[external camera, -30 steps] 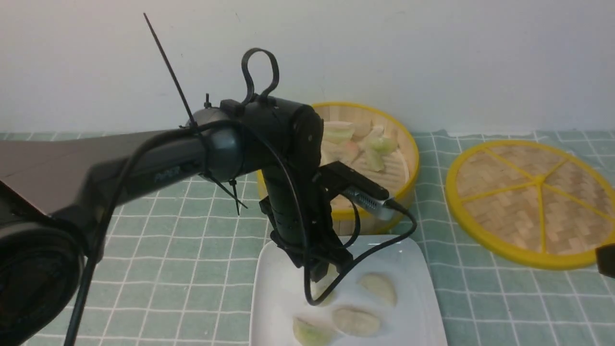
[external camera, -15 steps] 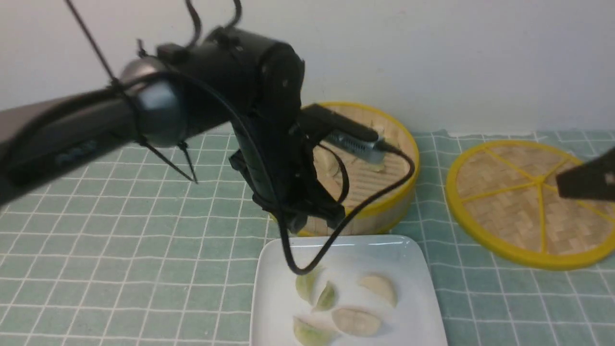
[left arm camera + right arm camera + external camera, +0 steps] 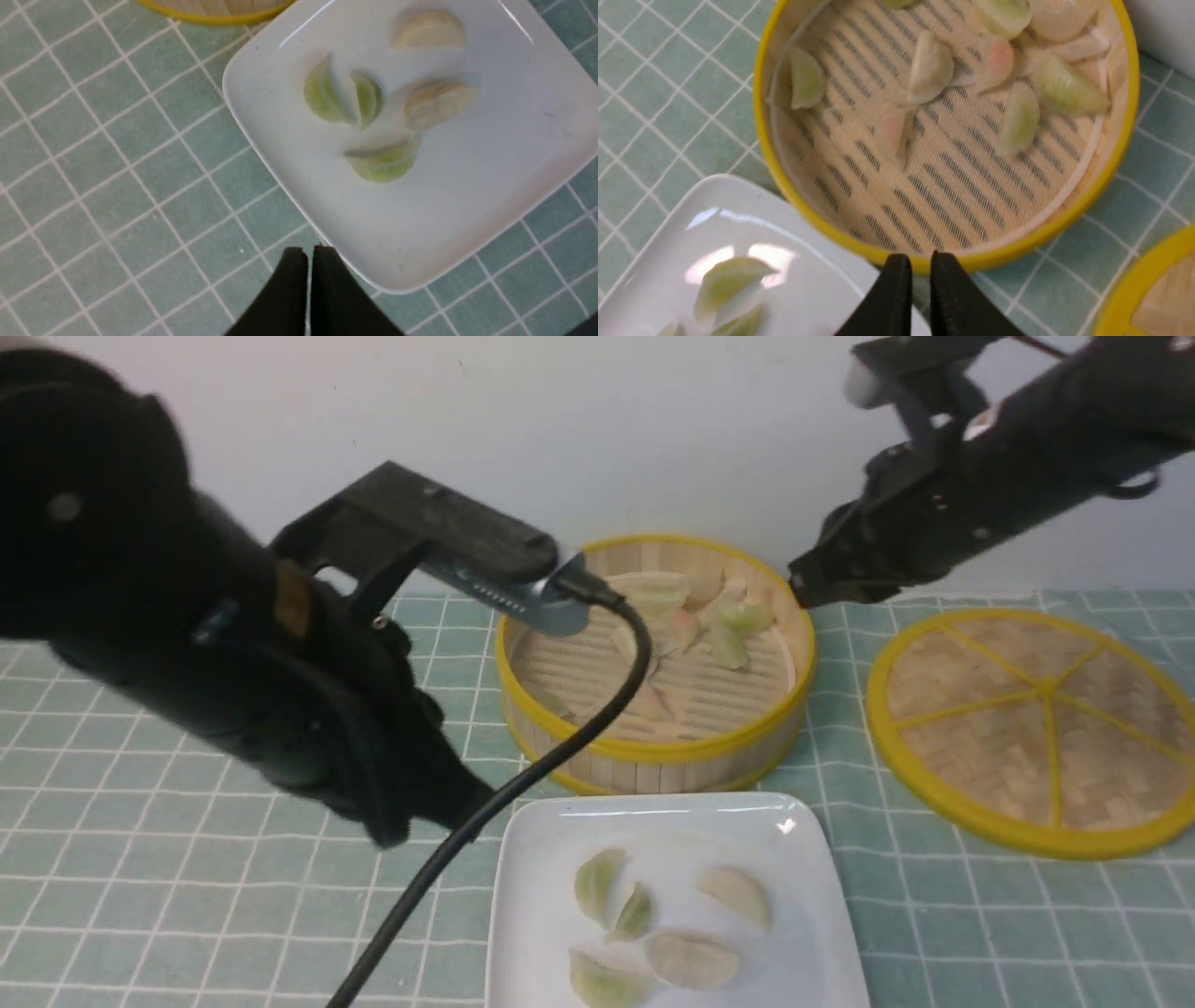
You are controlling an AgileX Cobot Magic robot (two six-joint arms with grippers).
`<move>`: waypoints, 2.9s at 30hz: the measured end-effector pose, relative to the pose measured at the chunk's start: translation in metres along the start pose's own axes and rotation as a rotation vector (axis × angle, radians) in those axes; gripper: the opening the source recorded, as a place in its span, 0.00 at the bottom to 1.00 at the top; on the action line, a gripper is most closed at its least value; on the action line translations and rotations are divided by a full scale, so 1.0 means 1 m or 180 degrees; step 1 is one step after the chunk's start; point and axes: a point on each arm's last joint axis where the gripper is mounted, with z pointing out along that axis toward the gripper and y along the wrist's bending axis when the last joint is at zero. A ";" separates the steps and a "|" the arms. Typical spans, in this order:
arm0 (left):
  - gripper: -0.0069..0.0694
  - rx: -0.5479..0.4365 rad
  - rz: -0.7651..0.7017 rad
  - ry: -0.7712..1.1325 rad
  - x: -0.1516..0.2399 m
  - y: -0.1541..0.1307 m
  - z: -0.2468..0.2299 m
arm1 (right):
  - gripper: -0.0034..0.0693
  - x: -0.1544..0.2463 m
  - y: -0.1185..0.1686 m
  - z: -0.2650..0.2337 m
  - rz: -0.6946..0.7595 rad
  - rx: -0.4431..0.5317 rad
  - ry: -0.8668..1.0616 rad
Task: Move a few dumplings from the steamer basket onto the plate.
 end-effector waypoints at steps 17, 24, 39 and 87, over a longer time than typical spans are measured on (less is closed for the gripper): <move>0.08 -0.0647 -0.0283 -0.0071 0.059 0.019 -0.052 | 0.68 0.001 -0.051 0.169 0.0136 0.0284 0.0253; 0.08 -0.0867 -0.0356 -0.0073 0.062 0.026 -0.051 | 0.35 0.002 -0.052 0.175 0.0160 0.0288 0.0282; 0.08 -0.0875 -0.0354 -0.0158 0.060 0.026 -0.052 | 0.34 -0.040 0.003 0.000 0.0073 -0.0186 0.0387; 0.08 -0.0845 -0.0241 -0.0233 0.060 0.025 -0.042 | 0.06 0.065 0.097 -0.145 0.0167 0.0041 0.0059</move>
